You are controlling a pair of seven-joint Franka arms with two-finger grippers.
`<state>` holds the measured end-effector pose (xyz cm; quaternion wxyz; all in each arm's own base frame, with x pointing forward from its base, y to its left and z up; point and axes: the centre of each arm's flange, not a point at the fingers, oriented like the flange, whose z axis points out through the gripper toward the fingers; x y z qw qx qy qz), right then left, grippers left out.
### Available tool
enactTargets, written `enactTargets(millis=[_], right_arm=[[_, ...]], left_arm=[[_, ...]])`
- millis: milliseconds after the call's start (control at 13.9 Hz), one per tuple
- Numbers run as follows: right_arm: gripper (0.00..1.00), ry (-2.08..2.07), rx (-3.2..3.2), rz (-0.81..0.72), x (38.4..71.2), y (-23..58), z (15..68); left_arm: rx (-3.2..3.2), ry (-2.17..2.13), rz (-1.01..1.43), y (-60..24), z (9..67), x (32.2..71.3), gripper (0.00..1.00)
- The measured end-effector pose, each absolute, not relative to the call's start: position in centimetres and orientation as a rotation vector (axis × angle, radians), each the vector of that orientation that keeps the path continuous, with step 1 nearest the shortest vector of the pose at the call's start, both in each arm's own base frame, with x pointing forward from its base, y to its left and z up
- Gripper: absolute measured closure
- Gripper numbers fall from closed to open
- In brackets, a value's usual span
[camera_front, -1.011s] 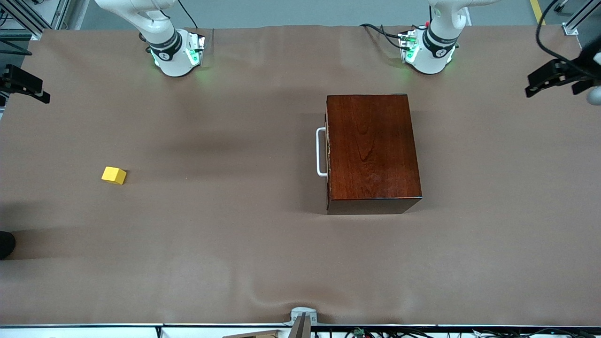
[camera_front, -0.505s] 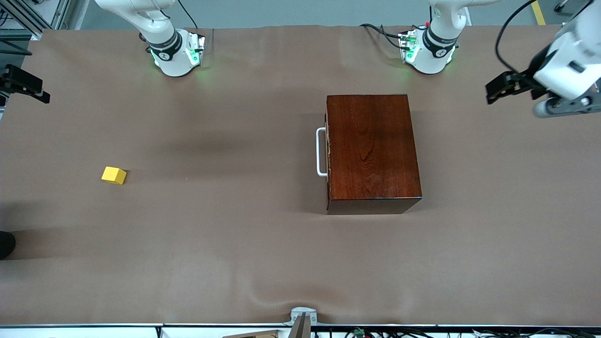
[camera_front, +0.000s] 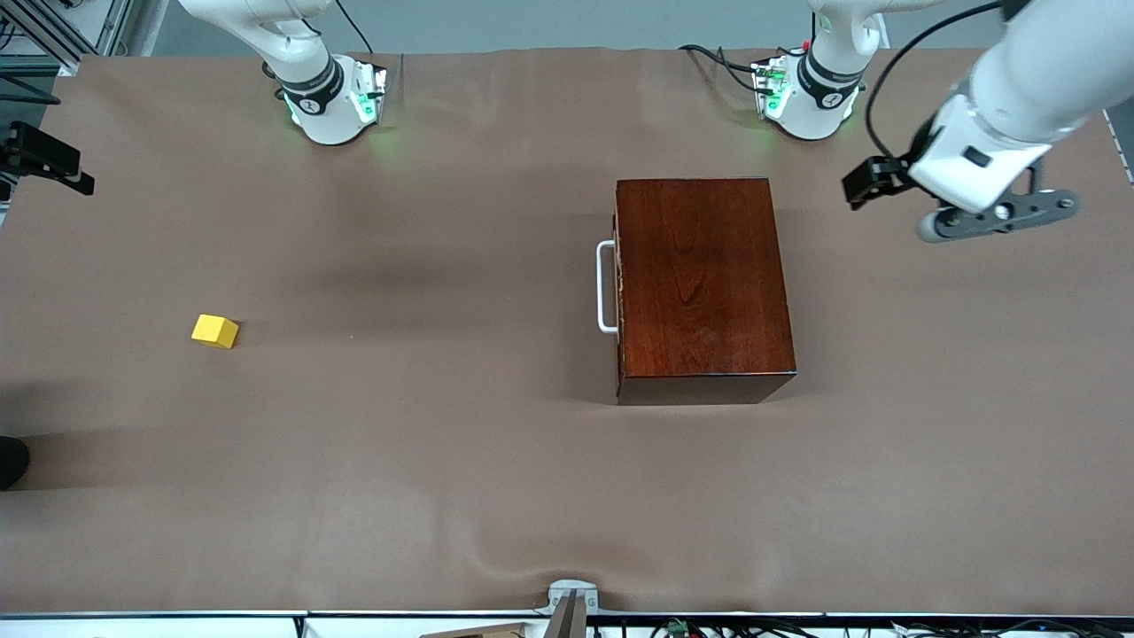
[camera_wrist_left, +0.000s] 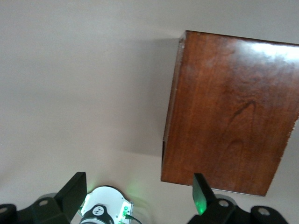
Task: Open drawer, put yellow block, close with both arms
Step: 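Move the left gripper over the wooden box toward its drawer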
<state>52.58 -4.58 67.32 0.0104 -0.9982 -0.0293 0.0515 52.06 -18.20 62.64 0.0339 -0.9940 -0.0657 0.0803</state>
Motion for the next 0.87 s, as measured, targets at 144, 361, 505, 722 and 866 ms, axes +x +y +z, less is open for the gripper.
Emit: enactTargets(millis=[144, 361, 505, 722, 866], right_arm=[[0.00, -0.091, -3.115, 0.161, 52.6, -4.6, 67.3], [0.00, -0.091, -3.115, 0.161, 52.6, -4.6, 67.3], [0.00, -0.091, -3.115, 0.161, 52.6, -4.6, 67.3], [0.00, -0.091, -3.115, 0.162, 52.6, -4.6, 67.3], [0.00, -0.091, -3.115, 0.162, 52.6, -4.6, 67.3]], left_arm=[[-3.053, -0.227, 0.229, -21.0, 62.5, 51.3, 0.00], [-3.049, -0.274, 0.214, -25.1, 61.7, 50.4, 0.00], [-3.045, -0.310, 0.215, -27.3, 60.8, 50.1, 0.00], [-3.046, -0.365, 0.209, -30.2, 59.5, 49.8, 0.00], [-3.047, -0.385, 0.208, -31.2, 58.9, 49.8, 0.00]])
